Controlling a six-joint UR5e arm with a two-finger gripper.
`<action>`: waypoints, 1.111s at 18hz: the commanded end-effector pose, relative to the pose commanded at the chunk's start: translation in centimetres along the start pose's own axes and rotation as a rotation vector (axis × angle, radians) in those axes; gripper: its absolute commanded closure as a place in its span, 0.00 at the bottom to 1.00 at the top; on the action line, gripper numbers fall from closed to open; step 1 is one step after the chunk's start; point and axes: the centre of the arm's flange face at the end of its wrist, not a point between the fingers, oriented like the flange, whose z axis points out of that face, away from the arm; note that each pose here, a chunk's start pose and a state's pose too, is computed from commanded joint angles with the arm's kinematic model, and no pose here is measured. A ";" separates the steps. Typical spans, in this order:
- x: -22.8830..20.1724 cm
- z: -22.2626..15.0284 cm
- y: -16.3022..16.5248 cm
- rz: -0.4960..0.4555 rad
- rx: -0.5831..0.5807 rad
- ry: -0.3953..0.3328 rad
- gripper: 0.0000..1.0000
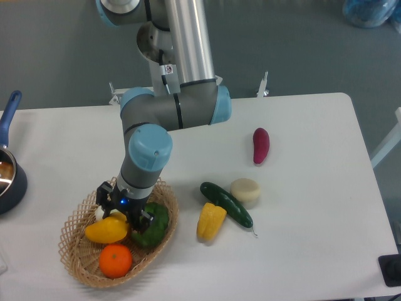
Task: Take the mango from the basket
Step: 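Adjust the gripper down around the yellow mango and close on it, then lift the yellow mango up out of the basket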
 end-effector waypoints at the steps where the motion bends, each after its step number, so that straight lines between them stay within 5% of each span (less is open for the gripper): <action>1: 0.0 -0.8 -0.2 0.004 0.011 -0.009 0.51; 10: -4.4 -10.6 1.5 0.001 0.106 -0.146 0.52; 15: -11.0 -21.2 1.3 -0.074 0.311 -0.232 0.52; 20: -14.9 -26.7 2.9 -0.121 0.417 -0.266 0.52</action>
